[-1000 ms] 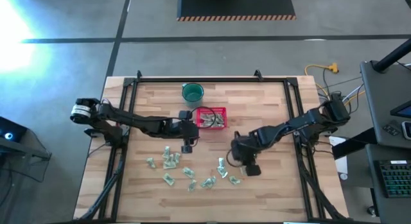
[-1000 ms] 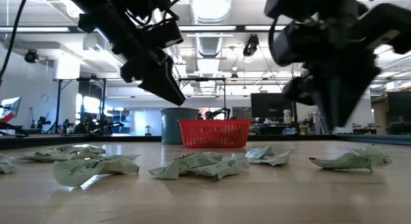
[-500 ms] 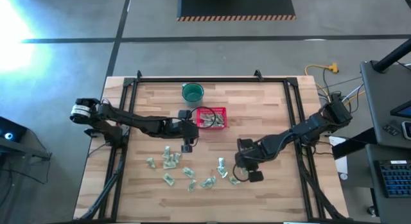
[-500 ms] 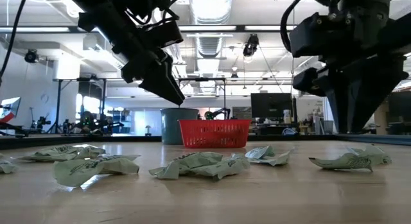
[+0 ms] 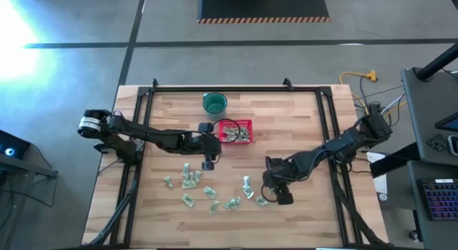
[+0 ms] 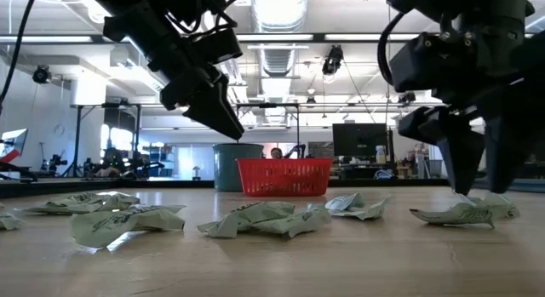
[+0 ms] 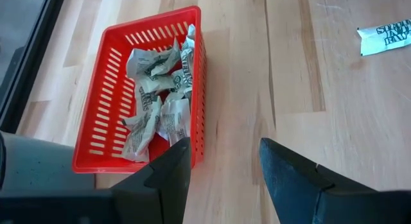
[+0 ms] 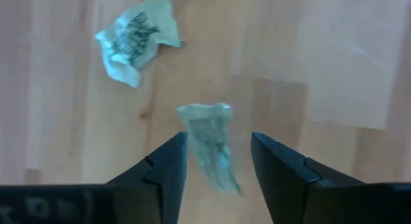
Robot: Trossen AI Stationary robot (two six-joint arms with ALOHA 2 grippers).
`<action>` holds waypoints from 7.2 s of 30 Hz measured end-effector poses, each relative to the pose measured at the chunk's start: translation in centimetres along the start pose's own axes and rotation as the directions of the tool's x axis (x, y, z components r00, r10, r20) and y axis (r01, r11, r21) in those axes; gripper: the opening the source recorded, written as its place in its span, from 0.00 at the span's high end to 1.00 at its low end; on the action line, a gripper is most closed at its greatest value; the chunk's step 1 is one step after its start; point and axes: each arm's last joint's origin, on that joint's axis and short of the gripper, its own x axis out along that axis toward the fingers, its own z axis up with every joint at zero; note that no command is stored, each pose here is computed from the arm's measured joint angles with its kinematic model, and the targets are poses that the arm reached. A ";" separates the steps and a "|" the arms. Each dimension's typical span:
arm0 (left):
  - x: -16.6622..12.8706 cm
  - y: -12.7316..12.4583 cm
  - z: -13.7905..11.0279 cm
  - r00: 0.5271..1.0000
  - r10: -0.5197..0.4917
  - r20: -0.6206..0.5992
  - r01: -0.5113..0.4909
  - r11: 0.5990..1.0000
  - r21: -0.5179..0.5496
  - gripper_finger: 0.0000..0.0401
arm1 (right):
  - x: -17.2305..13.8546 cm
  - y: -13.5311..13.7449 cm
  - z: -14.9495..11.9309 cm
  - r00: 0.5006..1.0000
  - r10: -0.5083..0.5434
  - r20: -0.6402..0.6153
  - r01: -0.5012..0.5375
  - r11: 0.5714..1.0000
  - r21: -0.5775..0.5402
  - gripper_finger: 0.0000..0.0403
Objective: Pick and place items into bin
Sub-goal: Put the light green stevia packet into the red bin
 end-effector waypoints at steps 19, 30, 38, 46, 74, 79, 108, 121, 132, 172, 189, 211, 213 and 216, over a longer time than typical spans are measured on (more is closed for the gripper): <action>0.0 0.0 -0.1 1.000 -0.001 -0.002 0.001 1.000 -0.003 0.58 | 1.1 -0.4 -0.6 0.997 -0.005 0.080 0.003 1.000 0.021 0.61; 0.1 0.0 -0.1 1.000 -0.001 -0.001 0.001 1.000 -0.002 0.58 | 1.1 -0.5 -0.6 0.996 -0.035 0.087 0.033 0.999 0.023 0.75; 0.1 0.0 -0.1 1.000 -0.001 -0.002 0.001 1.000 -0.002 0.58 | 1.1 -0.2 -0.7 0.998 0.006 0.069 -0.007 1.000 0.009 0.86; 0.1 0.0 -0.1 1.000 -0.001 -0.004 0.001 1.000 -0.001 0.58 | 1.1 0.0 -0.7 0.998 0.009 0.069 -0.007 1.000 -0.016 0.96; 0.1 0.0 -0.1 1.000 -0.001 -0.003 0.001 1.000 0.001 0.58 | -3.4 -2.3 5.4 0.667 -0.629 0.400 0.709 0.701 -0.078 0.98; 0.1 0.0 -0.2 1.000 -0.002 -0.013 0.002 1.000 0.004 0.58 | -4.0 -5.3 6.5 0.614 -0.671 0.416 0.737 0.675 0.001 0.98; 0.0 -0.1 -0.7 0.998 -0.007 -0.058 0.008 1.000 0.018 0.58 | -3.4 -15.0 7.5 0.671 -0.593 0.446 0.596 0.789 0.152 0.98; 0.0 -0.1 -0.7 0.998 -0.007 -0.060 0.008 1.000 0.018 0.58 | -3.1 -14.9 7.8 0.686 -0.552 0.473 0.571 0.812 0.119 0.82; -0.5 -0.2 -2.4 0.972 -0.020 -0.233 0.019 1.000 -0.006 0.58 | -3.6 -12.4 7.9 0.703 -0.510 0.495 0.587 0.810 0.000 0.75; -6.2 -2.4 -9.6 0.955 -0.112 -0.276 -0.098 0.756 -0.647 0.58 | -7.9 -8.4 2.4 0.727 -0.220 0.651 0.415 0.895 -0.161 0.87; -2.7 -4.5 -9.1 0.863 -0.243 -0.443 -0.231 0.589 -0.774 0.58 | -9.2 -8.1 0.4 0.693 -0.215 0.688 0.416 0.899 -0.138 0.86; -3.4 -5.1 -9.0 0.816 -0.270 -0.511 -0.253 0.628 -0.736 0.58 | -9.2 -8.0 0.4 0.692 -0.211 0.690 0.414 0.899 -0.140 0.87; -3.4 -5.1 -9.0 0.816 -0.270 -0.512 -0.254 0.628 -0.736 0.59 | -9.2 -8.0 0.4 0.692 -0.211 0.690 0.414 0.899 -0.140 0.87; -3.4 -5.1 -9.0 0.815 -0.270 -0.512 -0.253 0.629 -0.735 0.63 | -9.3 -8.0 0.4 0.692 -0.212 0.691 0.414 0.899 -0.140 0.87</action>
